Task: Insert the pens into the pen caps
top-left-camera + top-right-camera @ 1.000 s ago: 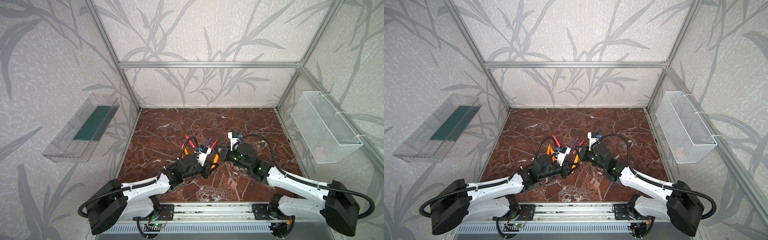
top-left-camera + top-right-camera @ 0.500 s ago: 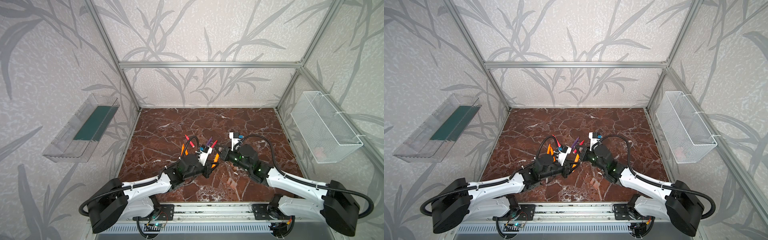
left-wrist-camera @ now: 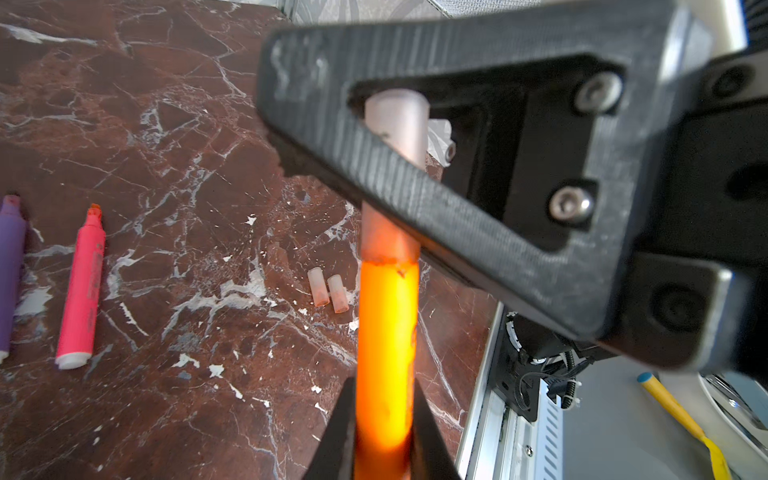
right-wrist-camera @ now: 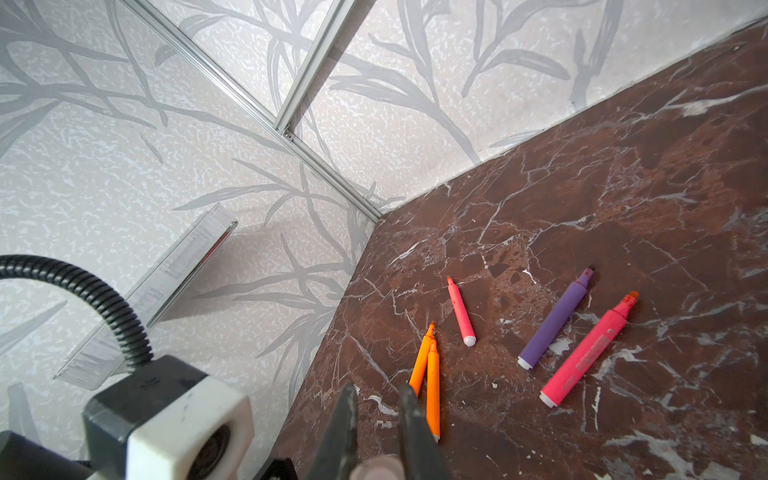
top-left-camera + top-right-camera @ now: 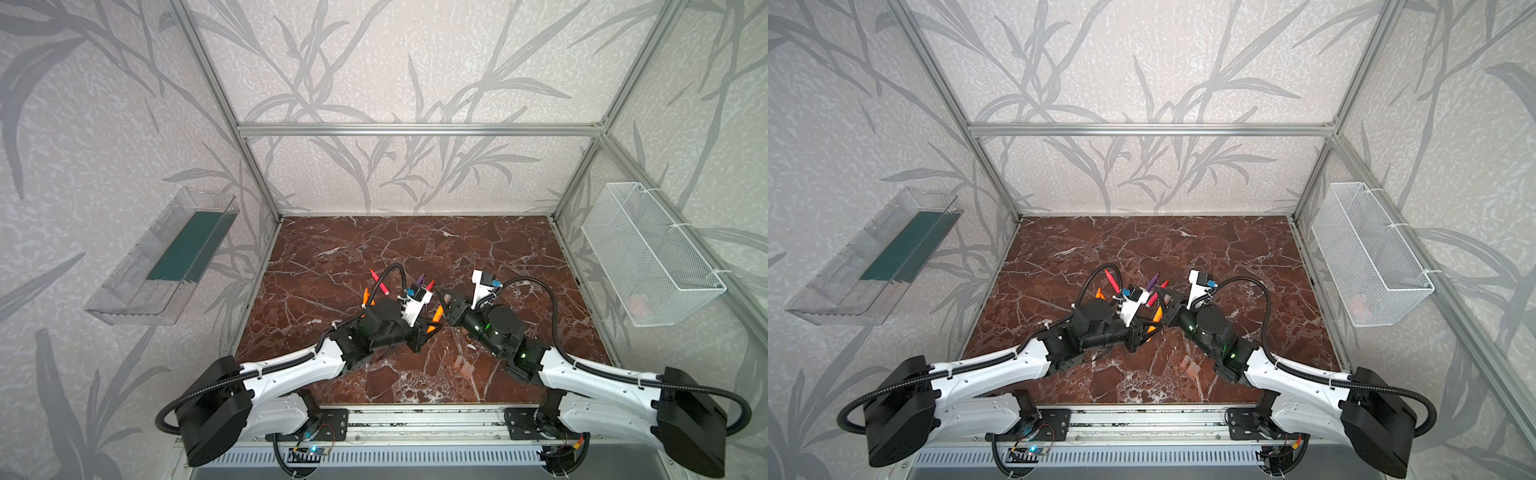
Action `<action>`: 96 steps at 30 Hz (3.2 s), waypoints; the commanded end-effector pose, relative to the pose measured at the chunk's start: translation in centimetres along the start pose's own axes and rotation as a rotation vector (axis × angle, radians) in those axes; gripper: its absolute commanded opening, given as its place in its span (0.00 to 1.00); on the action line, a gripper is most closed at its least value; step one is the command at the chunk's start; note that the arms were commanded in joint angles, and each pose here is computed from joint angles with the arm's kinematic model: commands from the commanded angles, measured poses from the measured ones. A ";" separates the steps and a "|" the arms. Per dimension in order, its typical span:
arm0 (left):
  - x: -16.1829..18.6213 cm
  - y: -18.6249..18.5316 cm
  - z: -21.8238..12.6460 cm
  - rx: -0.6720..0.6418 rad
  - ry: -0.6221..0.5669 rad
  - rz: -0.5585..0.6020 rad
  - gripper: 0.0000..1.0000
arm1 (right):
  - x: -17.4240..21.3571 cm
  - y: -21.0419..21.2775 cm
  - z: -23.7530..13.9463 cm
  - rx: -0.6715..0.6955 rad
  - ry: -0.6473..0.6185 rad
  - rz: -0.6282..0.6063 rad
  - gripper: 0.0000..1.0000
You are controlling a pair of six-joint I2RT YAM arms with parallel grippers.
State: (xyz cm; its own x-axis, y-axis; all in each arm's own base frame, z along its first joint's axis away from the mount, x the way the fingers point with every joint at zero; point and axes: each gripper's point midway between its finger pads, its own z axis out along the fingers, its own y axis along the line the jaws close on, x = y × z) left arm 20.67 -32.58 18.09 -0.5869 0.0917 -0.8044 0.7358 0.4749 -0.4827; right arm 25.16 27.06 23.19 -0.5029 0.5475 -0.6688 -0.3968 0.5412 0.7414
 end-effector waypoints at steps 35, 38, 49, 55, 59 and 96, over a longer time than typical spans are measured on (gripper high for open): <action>-14.6 2.7 -7.0 -0.234 -0.511 0.024 0.00 | 14.2 2.5 -3.8 -0.101 0.388 -0.078 0.00; -14.7 3.7 -7.7 -0.307 -0.522 0.033 0.00 | 13.8 2.2 -4.2 -0.082 0.389 -0.074 0.00; -11.2 3.2 -5.3 -0.201 -0.402 0.040 0.00 | 8.5 1.7 -4.5 0.043 0.228 -0.179 0.18; -6.2 5.4 -2.8 -0.218 -0.244 0.012 0.00 | 3.1 1.6 -6.3 0.101 0.092 -0.272 0.75; -3.8 8.7 -2.6 -0.361 -0.197 -0.022 0.00 | -0.1 0.1 -7.8 0.171 0.031 -0.306 0.89; 2.7 19.9 0.3 -0.904 0.181 -0.182 0.00 | -10.6 -20.5 -13.8 1.010 -0.227 -0.393 0.98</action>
State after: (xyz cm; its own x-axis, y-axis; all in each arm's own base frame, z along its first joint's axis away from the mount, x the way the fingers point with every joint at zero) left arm 33.38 -24.27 6.04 -0.7633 0.0657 -0.6427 0.1903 0.9736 -0.1264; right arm 27.83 1.06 14.95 -0.3351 0.2387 -0.9115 0.3819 0.9188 0.1002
